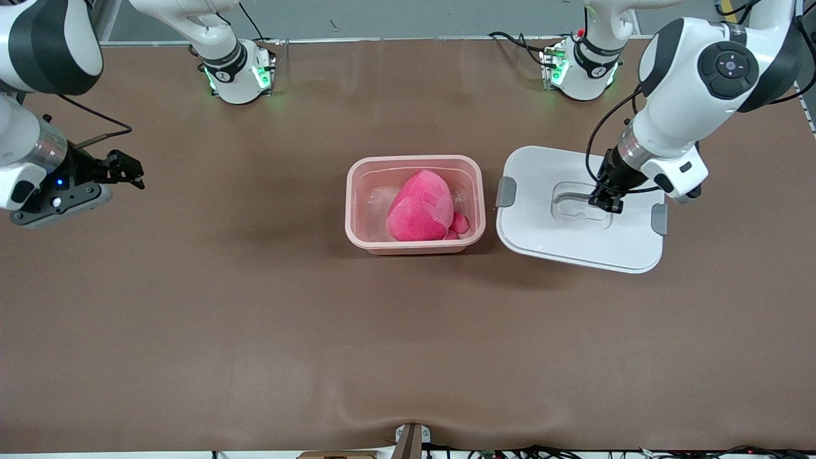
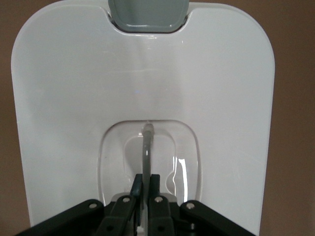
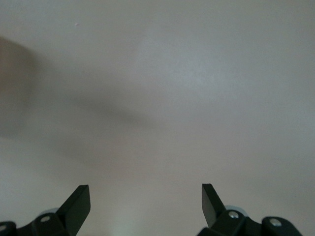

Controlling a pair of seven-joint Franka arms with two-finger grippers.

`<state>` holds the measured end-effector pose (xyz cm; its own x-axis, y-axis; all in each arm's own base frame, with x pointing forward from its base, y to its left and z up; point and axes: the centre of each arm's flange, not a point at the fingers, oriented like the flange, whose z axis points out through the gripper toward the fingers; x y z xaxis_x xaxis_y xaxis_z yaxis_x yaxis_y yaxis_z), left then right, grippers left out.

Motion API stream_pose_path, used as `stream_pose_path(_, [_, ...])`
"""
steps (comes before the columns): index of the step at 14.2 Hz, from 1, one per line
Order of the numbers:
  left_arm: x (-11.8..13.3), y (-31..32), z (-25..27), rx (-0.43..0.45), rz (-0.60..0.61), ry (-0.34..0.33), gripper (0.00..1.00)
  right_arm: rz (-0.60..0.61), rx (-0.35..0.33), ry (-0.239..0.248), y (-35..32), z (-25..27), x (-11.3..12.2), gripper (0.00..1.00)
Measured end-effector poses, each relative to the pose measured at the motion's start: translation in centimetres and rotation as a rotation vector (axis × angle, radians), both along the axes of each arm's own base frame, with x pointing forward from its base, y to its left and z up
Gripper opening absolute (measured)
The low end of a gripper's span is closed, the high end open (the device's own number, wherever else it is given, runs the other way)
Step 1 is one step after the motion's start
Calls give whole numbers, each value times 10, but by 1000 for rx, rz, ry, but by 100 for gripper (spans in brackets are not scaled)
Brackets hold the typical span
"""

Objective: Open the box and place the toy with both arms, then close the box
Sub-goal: 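Carry the lid over the box with the left gripper and lower it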

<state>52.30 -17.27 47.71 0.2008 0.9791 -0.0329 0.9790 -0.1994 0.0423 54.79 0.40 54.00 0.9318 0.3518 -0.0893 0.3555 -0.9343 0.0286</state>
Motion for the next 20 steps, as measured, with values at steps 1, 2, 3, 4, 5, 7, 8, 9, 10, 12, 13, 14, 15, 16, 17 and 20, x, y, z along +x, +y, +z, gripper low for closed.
stream_pose_path(1, [0,-8,1,-3,8,-2,7,-56,-2,-9,1,4,-4,100])
stream_pose_path(2, [0,-15,2,-7,15,-3,7,-117,0,-21,2,8,-5,100])
stream_pose_path(3, [1,-22,2,-12,20,-5,7,-172,3,-30,3,13,-6,100])
stream_pose_path(4, [2,-28,3,-16,26,-6,7,-219,8,-35,4,18,-6,100])
stream_pose_path(5, [3,-34,4,-20,33,-6,7,-254,20,-46,4,25,-5,100])
stream_pose_path(7, [3,-44,3,-26,47,-3,7,-282,33,-69,1,39,-3,100])
stream_pose_path(8, [2,-51,1,-29,53,1,7,-288,35,-77,-1,45,-3,100])
stream_pose_path(9, [2,-59,-2,-32,57,7,7,-293,35,-72,-4,50,-4,100])
stream_pose_path(10, [2,-69,-5,-37,65,14,7,-300,34,-59,-7,53,-6,100])
stream_pose_path(12, [3,-84,-11,-38,81,23,7,-321,33,-44,-16,58,-9,100])
stream_pose_path(13, [3,-93,-14,-35,87,27,7,-334,35,-41,-23,60,-9,100])
stream_pose_path(14, [3,-102,-17,-34,92,30,7,-349,37,-43,-30,63,-10,100])
stream_pose_path(15, [2,-111,-20,-30,98,32,7,-367,39,-49,-36,65,-10,100])
stream_pose_path(16, [2,-121,-24,-23,104,32,7,-396,39,-56,-38,68,-9,100])
stream_pose_path(17, [1,-131,-27,-16,110,32,7,-446,38,-64,-38,72,-9,100])
stream_pose_path(20, [-2,-157,-39,-2,133,38,7,-510,37,-78,-36,81,-9,100])
